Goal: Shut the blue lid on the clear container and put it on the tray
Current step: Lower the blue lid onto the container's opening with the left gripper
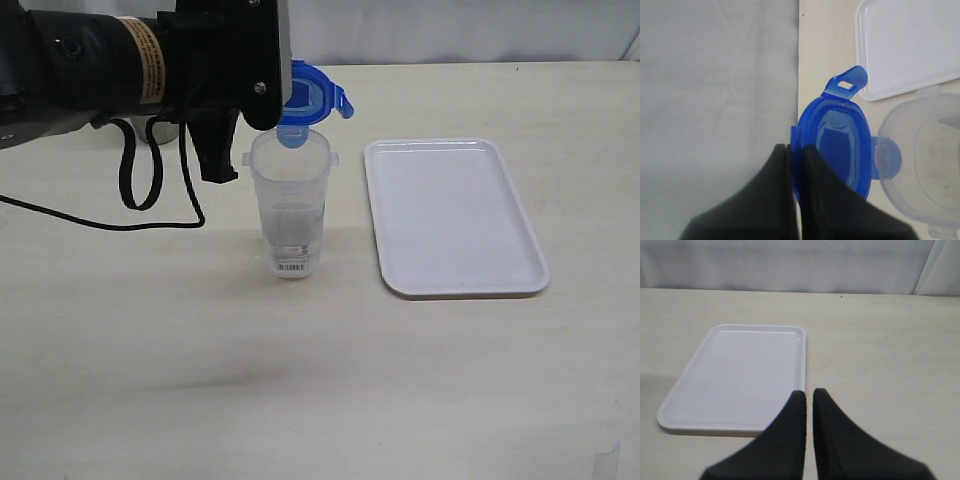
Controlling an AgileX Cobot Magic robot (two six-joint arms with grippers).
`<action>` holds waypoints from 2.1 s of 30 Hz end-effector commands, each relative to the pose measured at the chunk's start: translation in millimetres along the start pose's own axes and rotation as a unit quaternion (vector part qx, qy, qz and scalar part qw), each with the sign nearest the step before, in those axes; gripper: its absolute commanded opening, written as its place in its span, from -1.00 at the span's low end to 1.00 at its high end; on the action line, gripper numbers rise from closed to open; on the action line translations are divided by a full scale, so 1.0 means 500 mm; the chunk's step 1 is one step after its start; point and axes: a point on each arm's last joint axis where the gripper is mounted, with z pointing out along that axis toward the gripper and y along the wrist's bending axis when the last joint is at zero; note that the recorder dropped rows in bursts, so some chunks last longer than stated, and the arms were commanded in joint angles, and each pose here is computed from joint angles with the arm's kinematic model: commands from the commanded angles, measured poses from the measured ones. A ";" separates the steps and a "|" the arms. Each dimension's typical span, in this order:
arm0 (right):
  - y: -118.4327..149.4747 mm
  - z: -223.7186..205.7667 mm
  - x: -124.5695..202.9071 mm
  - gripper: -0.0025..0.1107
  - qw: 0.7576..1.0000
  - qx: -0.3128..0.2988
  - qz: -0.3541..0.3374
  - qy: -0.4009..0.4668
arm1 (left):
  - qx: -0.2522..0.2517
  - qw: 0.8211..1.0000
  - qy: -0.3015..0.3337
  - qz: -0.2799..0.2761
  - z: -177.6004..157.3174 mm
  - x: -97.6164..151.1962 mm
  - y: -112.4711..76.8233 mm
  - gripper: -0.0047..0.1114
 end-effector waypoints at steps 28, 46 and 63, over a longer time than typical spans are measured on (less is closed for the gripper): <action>0.000 0.000 0.000 -0.87 1.000 0.002 0.001 -0.003 | 0.011 0.999 0.029 0.011 -0.005 0.009 -0.001 -0.92; 0.000 0.000 0.000 -0.87 1.000 0.002 0.001 -0.003 | -0.044 0.998 -0.034 -0.032 -0.007 0.006 0.036 -0.92; 0.000 0.000 0.000 -0.87 1.000 0.002 0.001 -0.003 | -0.018 0.999 -0.035 -0.007 -0.006 -0.028 0.013 -0.92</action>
